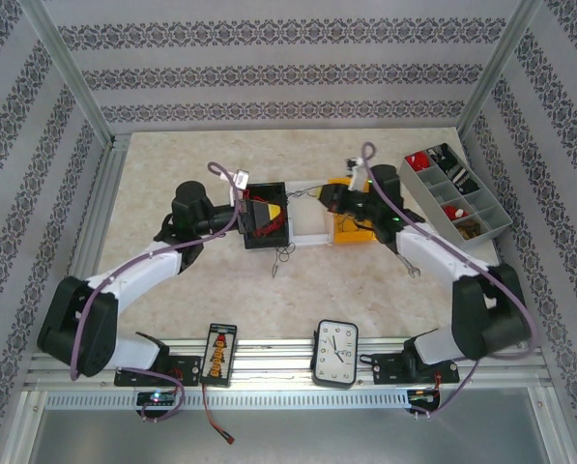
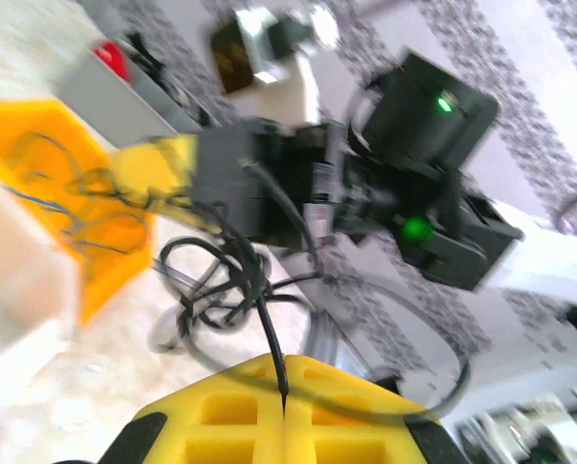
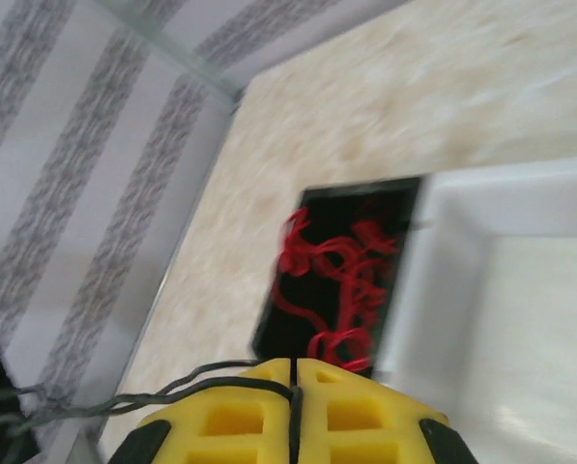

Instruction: Untangle the cables

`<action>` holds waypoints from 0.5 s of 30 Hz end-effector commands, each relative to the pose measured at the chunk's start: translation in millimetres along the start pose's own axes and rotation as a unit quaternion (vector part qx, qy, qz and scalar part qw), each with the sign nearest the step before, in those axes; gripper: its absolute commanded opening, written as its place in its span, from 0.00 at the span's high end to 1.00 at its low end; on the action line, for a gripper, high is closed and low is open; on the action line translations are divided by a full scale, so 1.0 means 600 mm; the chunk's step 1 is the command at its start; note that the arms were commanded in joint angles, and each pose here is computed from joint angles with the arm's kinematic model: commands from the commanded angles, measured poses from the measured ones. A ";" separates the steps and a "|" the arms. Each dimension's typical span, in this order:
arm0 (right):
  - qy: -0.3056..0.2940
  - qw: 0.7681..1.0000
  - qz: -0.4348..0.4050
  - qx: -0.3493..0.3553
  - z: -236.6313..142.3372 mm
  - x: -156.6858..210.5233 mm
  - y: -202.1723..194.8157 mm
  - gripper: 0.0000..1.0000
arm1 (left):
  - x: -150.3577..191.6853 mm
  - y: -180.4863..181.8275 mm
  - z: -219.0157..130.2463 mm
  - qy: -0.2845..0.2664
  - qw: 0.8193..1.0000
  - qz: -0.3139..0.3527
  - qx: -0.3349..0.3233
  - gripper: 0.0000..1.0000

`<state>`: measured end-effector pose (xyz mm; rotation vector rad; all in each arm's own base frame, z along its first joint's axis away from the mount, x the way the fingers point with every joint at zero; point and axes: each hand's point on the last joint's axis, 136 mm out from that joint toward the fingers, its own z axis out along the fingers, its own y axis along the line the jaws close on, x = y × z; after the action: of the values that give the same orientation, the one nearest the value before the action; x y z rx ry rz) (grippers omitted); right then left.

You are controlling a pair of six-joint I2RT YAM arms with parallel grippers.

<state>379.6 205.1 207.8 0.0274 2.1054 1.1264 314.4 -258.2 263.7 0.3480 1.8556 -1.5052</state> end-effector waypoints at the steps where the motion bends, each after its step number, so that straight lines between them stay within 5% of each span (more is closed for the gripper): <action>1: -0.089 0.988 0.042 0.117 -0.079 -0.038 -0.091 1.00 | -0.038 0.069 -0.049 -0.083 0.988 0.026 -0.131 1.00; 6: -0.164 0.962 0.075 0.205 -0.185 -0.056 -0.163 1.00 | -0.072 0.120 -0.113 -0.153 0.961 0.020 -0.231 1.00; 11: -0.181 0.955 0.075 0.221 -0.233 -0.065 -0.178 1.00 | -0.074 0.125 -0.115 -0.145 0.961 0.020 -0.234 1.00; 15: -0.206 0.939 0.082 0.263 -0.282 -0.081 -0.202 1.00 | -0.081 0.155 -0.149 -0.168 0.942 0.007 -0.290 1.00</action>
<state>356.5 19.7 208.5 0.5861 1.9702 0.6549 366.9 -163.1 235.3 -0.0877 1.8950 -0.9982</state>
